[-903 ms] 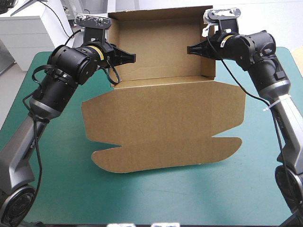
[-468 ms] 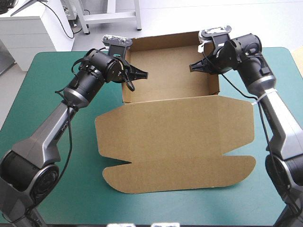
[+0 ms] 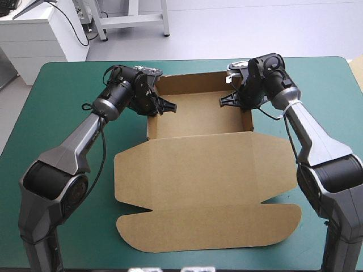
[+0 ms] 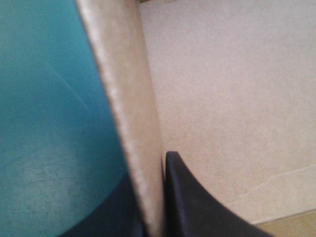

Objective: Fold the box

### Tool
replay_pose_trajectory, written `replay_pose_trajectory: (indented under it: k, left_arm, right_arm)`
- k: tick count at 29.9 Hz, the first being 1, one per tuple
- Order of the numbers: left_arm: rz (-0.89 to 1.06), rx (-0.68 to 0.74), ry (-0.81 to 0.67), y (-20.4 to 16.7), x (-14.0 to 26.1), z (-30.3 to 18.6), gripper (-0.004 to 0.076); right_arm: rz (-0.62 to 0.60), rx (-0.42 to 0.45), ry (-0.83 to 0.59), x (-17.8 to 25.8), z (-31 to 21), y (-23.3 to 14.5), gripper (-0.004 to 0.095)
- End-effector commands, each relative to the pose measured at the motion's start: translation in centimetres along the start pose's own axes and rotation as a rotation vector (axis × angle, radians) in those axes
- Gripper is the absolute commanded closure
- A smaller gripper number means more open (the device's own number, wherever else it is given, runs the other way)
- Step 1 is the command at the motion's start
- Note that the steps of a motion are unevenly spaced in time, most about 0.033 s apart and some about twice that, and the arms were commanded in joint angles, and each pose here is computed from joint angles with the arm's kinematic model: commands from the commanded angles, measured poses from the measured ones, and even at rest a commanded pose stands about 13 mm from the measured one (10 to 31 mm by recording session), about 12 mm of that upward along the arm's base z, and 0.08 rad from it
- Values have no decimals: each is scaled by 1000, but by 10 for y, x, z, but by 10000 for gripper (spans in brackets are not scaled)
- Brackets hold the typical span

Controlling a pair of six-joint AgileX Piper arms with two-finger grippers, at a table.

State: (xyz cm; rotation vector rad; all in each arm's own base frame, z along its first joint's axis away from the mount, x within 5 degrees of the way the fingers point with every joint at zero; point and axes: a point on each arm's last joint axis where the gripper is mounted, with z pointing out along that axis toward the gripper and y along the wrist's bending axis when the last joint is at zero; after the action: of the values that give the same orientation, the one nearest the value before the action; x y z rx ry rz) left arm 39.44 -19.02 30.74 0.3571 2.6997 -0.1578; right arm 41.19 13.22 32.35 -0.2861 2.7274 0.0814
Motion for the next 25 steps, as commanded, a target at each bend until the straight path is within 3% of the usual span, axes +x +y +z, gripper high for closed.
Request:
replay_pose_trajectory:
  k: [1, 11, 20, 22, 25]
  left_arm:
    - [60, 83, -32, 1, -5, -14, 731]
    - [90, 97, 68, 1, -1, 11, 731]
    - [127, 94, 119, 1, 4, 11, 730]
    - [138, 93, 141, 2, 6, 11, 713]
    - [182, 90, 150, 2, 7, 9, 601]
  right_arm:
    - [-41, -101, -71, -2, -30, 12, 924]
    - [-40, -96, -9, -4, 0, 13, 928]
    - [-13, -198, 21, -3, 9, 23, 921]
    - [1, -201, 23, -3, 9, 23, 872]
    - [-21, -207, 19, -3, 8, 24, 638]
